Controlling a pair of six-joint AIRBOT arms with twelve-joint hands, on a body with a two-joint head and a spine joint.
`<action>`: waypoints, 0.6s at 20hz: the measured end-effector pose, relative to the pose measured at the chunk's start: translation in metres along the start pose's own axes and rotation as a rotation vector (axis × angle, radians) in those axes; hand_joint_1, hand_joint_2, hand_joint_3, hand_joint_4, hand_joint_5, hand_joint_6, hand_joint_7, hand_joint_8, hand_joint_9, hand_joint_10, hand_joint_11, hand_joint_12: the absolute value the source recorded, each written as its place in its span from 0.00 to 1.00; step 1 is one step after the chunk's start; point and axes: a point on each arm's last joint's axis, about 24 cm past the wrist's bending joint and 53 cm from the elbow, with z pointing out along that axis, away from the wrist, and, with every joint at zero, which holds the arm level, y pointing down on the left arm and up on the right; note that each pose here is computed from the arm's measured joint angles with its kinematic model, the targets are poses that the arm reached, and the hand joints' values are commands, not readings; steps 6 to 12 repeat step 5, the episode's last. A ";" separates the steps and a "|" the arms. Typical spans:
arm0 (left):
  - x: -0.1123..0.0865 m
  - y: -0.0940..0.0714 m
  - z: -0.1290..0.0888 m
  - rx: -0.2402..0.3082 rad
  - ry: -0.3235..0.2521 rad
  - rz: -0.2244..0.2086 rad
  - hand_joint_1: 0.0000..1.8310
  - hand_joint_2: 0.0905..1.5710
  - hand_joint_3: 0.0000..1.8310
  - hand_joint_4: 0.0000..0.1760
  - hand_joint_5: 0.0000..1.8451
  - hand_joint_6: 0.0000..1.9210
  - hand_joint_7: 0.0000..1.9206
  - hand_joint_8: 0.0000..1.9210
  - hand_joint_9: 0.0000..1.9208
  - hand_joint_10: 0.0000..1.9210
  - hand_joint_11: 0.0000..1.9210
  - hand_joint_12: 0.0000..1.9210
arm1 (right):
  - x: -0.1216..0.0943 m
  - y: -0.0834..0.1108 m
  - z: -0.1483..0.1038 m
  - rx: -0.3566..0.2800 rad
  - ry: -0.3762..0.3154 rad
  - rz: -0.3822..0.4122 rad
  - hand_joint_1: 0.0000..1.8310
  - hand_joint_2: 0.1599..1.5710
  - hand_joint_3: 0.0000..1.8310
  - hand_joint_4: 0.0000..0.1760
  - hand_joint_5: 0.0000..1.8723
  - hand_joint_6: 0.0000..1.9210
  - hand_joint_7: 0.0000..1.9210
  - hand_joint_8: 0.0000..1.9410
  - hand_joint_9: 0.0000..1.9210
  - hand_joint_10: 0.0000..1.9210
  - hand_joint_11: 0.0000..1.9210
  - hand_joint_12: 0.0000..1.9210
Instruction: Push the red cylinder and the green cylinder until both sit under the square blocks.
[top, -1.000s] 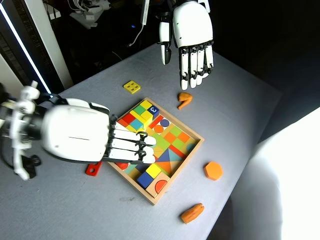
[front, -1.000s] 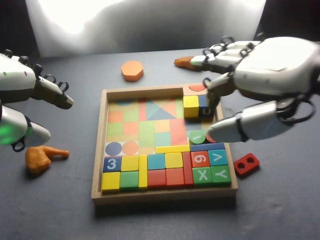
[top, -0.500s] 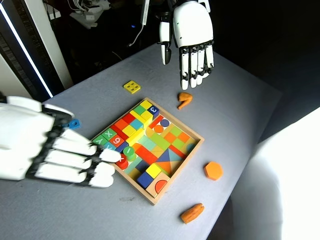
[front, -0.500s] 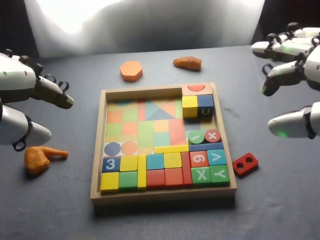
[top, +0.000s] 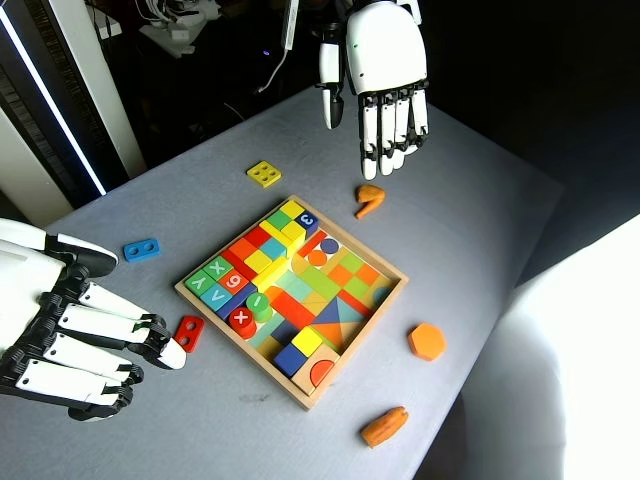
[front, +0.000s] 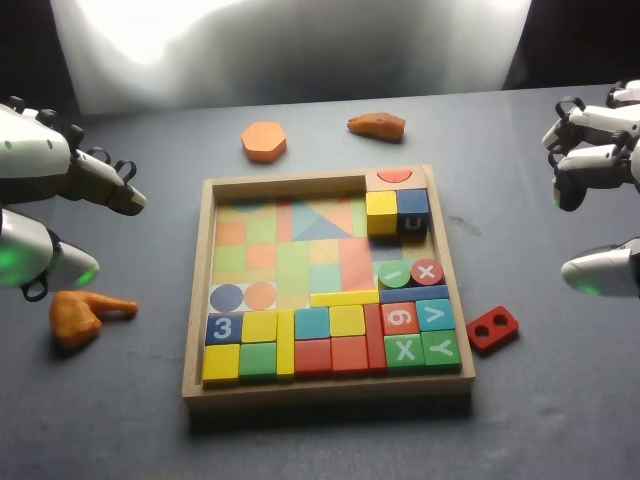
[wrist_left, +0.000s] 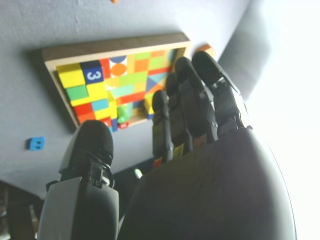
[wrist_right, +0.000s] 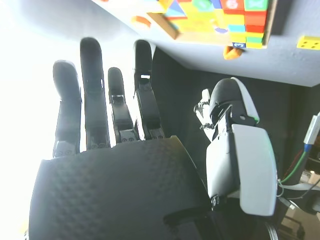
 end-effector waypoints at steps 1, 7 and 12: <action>0.000 0.000 0.000 0.000 0.000 0.000 0.23 0.87 0.00 0.17 0.16 0.00 0.18 0.00 0.22 0.00 0.01 0.60 | -0.004 0.001 0.000 -0.005 -0.017 0.001 0.02 0.71 0.00 0.00 0.24 0.43 0.27 0.42 0.22 0.72 0.13 1.00; 0.000 0.000 0.000 -0.001 0.002 0.000 0.20 0.89 0.00 0.17 0.16 0.00 0.18 0.00 0.22 0.00 0.01 0.62 | -0.003 0.007 0.003 -0.021 -0.032 0.001 0.04 0.70 0.00 0.00 0.26 0.46 0.35 0.56 0.30 0.81 0.24 1.00; 0.000 0.000 0.000 -0.001 0.002 0.000 0.20 0.89 0.00 0.17 0.16 0.00 0.18 0.00 0.22 0.00 0.01 0.62 | -0.003 0.007 0.003 -0.021 -0.032 0.001 0.04 0.70 0.00 0.00 0.26 0.46 0.35 0.56 0.30 0.81 0.24 1.00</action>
